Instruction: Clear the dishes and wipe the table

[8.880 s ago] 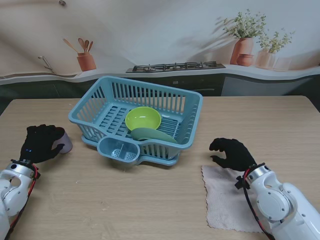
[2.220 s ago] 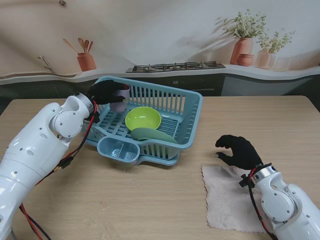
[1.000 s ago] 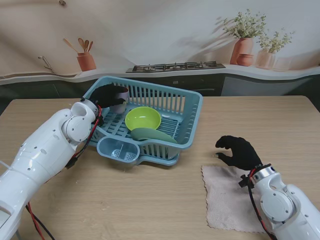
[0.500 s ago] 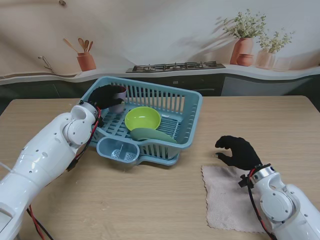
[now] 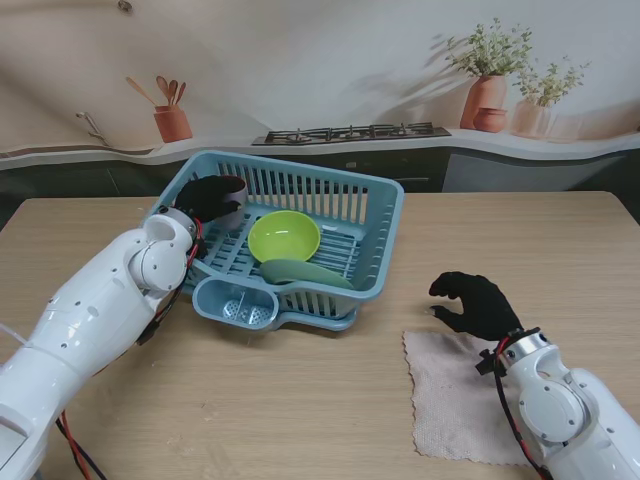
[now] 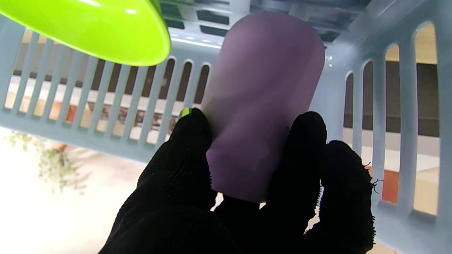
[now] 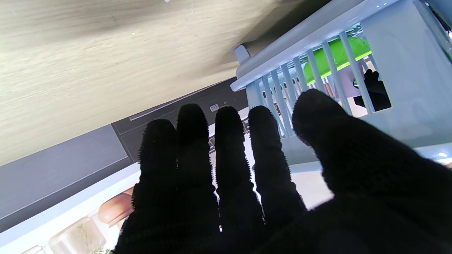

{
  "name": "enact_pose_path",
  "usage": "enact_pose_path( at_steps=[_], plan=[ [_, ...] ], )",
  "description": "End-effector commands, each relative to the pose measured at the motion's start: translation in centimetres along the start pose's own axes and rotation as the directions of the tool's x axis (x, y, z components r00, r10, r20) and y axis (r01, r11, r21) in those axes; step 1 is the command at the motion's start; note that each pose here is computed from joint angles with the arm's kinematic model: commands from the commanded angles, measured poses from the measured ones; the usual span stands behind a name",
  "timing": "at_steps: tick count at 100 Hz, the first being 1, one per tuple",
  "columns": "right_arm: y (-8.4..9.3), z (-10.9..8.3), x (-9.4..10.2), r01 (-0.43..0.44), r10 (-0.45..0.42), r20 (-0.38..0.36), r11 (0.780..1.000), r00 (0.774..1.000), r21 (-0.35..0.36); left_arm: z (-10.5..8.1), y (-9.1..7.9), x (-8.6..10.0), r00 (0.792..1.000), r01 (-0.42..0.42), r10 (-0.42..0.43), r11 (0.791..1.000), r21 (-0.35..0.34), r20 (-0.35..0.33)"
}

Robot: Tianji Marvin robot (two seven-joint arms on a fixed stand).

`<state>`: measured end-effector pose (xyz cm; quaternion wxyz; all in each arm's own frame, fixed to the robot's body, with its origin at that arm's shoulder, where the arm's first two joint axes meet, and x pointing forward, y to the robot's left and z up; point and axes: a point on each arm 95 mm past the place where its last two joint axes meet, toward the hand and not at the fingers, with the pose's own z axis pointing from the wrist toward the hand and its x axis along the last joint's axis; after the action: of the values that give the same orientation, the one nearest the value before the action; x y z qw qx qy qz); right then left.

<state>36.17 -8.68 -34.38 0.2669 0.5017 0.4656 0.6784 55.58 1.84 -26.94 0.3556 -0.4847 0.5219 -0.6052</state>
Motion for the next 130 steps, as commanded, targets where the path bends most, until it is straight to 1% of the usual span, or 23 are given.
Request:
enact_pose_path(
  at_steps=[1, 62, 88, 111, 130],
  plan=[
    [-0.2, 0.0, 0.1, 0.0, 0.0, -0.003, 1.0, 1.0, 0.013, -0.3, 1.4, 0.0, 1.0, 0.012, -0.011, 0.999, -0.041, 0.012],
    [-0.3, 0.0, 0.0, -0.003, 0.003, -0.002, 1.0, 1.0, 0.011, -0.3, 1.2, 0.0, 1.0, 0.013, -0.012, 0.998, -0.063, 0.009],
    [-0.3, 0.0, 0.0, -0.002, 0.002, -0.003, 1.0, 1.0, 0.009, -0.4, 0.9, 0.0, 1.0, 0.016, -0.016, 0.997, -0.071, 0.002],
    [-0.3, 0.0, 0.0, -0.001, 0.001, -0.002, 1.0, 1.0, 0.009, -0.3, 0.3, 0.0, 1.0, 0.016, -0.018, 0.998, -0.059, -0.024],
    [-0.3, 0.0, -0.1, 0.0, 0.0, -0.001, 1.0, 1.0, 0.009, -0.2, 0.1, 0.0, 0.999, 0.013, -0.014, 0.999, -0.052, -0.032]
  ],
)
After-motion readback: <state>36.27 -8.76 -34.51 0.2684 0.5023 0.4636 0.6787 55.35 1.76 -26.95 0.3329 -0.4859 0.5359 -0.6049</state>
